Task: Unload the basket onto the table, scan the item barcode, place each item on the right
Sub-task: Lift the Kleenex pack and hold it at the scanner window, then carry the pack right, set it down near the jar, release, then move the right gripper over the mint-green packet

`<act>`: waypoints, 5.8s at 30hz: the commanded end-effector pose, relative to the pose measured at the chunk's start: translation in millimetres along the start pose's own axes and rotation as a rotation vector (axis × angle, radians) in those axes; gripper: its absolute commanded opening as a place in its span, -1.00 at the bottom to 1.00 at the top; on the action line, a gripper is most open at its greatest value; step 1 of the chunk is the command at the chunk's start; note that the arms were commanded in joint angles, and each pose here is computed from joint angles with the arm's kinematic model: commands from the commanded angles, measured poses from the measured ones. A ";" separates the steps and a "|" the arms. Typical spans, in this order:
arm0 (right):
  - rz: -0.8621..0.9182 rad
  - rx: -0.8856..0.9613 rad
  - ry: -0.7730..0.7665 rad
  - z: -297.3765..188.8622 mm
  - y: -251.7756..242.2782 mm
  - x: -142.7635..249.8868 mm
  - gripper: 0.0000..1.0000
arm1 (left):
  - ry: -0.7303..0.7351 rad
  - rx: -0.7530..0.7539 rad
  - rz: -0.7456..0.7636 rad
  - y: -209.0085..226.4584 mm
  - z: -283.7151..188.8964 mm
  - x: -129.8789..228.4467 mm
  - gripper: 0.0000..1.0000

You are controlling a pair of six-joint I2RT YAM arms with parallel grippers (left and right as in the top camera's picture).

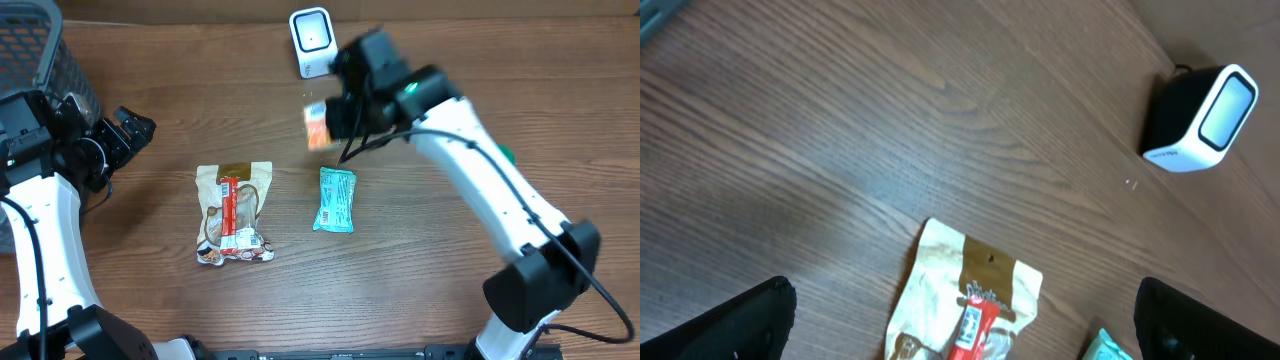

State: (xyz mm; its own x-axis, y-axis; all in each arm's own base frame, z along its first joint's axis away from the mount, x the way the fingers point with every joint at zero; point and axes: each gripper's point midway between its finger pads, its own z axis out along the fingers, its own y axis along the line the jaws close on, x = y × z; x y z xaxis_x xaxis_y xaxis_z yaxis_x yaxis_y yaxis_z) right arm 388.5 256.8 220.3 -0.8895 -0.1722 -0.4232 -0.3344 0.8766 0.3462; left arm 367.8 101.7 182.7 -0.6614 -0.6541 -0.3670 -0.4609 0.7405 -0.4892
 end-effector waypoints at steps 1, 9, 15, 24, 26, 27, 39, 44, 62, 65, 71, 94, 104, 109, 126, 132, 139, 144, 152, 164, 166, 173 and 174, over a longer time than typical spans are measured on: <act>-0.105 0.022 -0.153 -60.6 3.2 -41.4 -0.93 | -0.022 0.007 0.004 -3.9 -6.7 -3.6 0.99; -0.282 0.226 -0.333 -82.8 -16.5 -89.8 -0.93 | -0.022 0.007 0.004 -3.9 -6.7 -3.6 0.99; -0.389 0.408 -0.447 -55.3 -42.4 -139.2 -0.93 | -0.022 0.007 0.004 -3.9 -6.7 -3.6 0.99; -0.604 0.474 -0.527 9.1 -51.3 -184.4 -0.93 | -0.022 0.007 0.004 -3.9 -6.7 -3.6 0.99; -0.647 0.491 -0.543 26.1 -54.6 -192.3 -0.93 | -0.022 0.007 0.004 -3.9 -6.7 -3.6 0.99; -0.676 0.510 -0.549 32.7 -57.1 -196.1 -0.93 | -0.022 0.007 0.004 -3.9 -6.7 -3.6 0.99; -1.004 0.787 -0.610 96.0 -81.1 -229.1 -0.92 | -0.022 0.007 0.004 -3.9 -6.7 -3.6 0.99; -1.092 0.816 -0.546 132.5 -94.5 -219.6 -0.92 | -0.022 0.007 0.004 -3.9 -6.7 -3.6 0.99; -1.015 0.884 -0.575 126.6 -104.7 -224.4 -0.93 | -0.022 0.007 0.004 -3.9 -6.7 -3.6 0.99; -0.925 0.854 -0.678 85.2 -88.8 -239.2 -0.93 | -0.022 0.007 0.004 -3.9 -6.7 -3.6 0.99; -0.779 0.785 -0.797 -22.1 -55.4 -249.2 -0.93 | -0.022 0.007 0.004 -3.9 -6.7 -3.6 0.99; 0.054 0.540 -0.007 -81.7 -154.8 3.5 -0.93 | -0.022 0.007 0.004 -3.9 -6.7 -3.6 0.99; 0.151 0.584 0.120 -4.4 -228.1 70.1 -0.93 | -0.022 0.007 0.003 -3.9 -6.7 -3.6 0.99; 0.163 0.588 0.101 16.5 -243.6 82.6 -0.93 | -0.022 0.007 0.003 -3.9 -6.7 -3.6 0.99; 0.252 0.316 0.111 43.1 -199.1 88.5 0.03 | -0.022 0.007 0.004 -3.9 -6.7 -3.6 0.99; 0.258 0.000 0.210 54.2 -128.8 103.3 0.04 | -0.022 0.007 0.004 -3.9 -6.7 -3.6 0.99; 0.314 0.006 0.321 62.1 -88.4 130.0 -0.03 | -0.022 0.007 0.004 -3.9 -6.7 -3.6 0.99; 0.383 0.072 0.345 71.9 -68.6 143.5 0.03 | -0.022 0.007 0.004 -3.9 -6.7 -3.6 0.99; 0.424 0.201 0.315 101.3 -59.3 173.4 0.24 | -0.022 0.007 0.004 -3.9 -6.7 -3.6 0.99; 0.307 -0.045 0.292 135.1 23.7 193.6 0.35 | -0.022 0.007 0.004 -3.9 -6.7 -3.6 0.99; 0.276 -0.084 0.271 137.3 37.7 190.6 0.36 | -0.022 0.007 0.004 -3.9 -6.7 -3.6 0.99; 0.281 -0.190 0.263 98.8 62.6 168.7 0.35 | -0.022 0.007 0.004 -3.9 -6.7 -3.6 0.99; 0.283 -0.199 0.243 87.4 64.3 160.8 0.39 | -0.022 0.007 0.004 -3.9 -6.7 -3.6 0.99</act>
State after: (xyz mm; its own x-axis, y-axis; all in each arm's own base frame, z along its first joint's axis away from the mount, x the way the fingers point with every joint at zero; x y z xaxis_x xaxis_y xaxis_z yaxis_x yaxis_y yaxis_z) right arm 234.1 317.3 41.4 -0.9964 -0.0848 -0.0085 -0.0780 0.8676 0.4912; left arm 367.9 101.7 183.1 -0.6610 -0.6538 -0.3682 -0.4600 0.7407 -0.4896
